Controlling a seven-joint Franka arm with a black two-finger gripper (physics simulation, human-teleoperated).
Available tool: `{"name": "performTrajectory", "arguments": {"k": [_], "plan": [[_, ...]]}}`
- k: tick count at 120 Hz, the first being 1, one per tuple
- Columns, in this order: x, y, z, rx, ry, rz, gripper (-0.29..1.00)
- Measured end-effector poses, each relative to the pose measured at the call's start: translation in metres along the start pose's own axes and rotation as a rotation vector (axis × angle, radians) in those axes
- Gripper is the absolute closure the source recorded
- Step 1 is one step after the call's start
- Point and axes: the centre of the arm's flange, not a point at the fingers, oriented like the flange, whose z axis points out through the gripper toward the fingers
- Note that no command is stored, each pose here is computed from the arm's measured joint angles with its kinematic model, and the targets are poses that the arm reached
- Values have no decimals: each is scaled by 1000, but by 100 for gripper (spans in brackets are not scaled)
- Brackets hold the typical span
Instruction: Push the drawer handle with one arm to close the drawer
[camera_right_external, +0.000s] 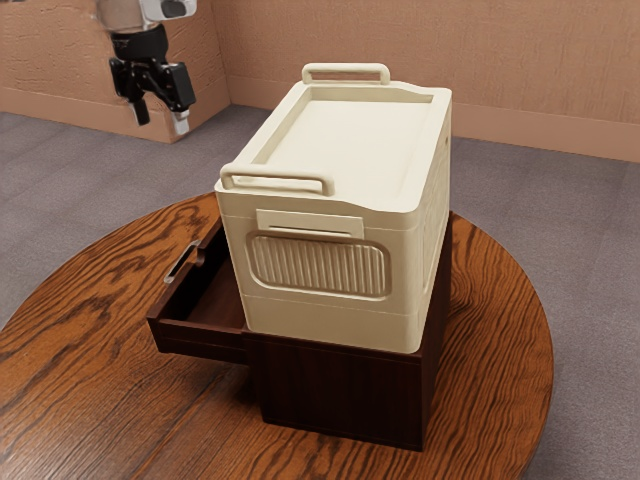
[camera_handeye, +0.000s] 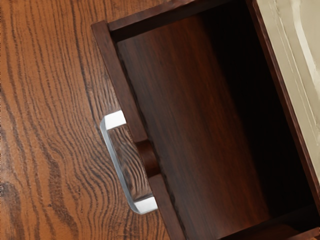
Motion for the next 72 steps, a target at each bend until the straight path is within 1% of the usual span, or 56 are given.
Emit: {"name": "performTrajectory", "arguments": {"k": [26, 30, 34, 43, 48, 51, 57, 60, 72], "plan": [[5, 0, -3, 27, 31, -47, 0], [1, -1, -10, 28, 47, -55, 0], [-11, 0, -30, 33, 84, -62, 0], [-80, 8, -113, 60, 239, -42, 0], [-115, 7, -134, 73, 276, 12, 0], [-129, 1, -131, 78, 264, 44, 0], [-146, -30, -107, 91, 212, 68, 0], [-150, -42, -97, 109, 187, 86, 0], [-158, -51, -98, 176, 142, 216, 0]]}}
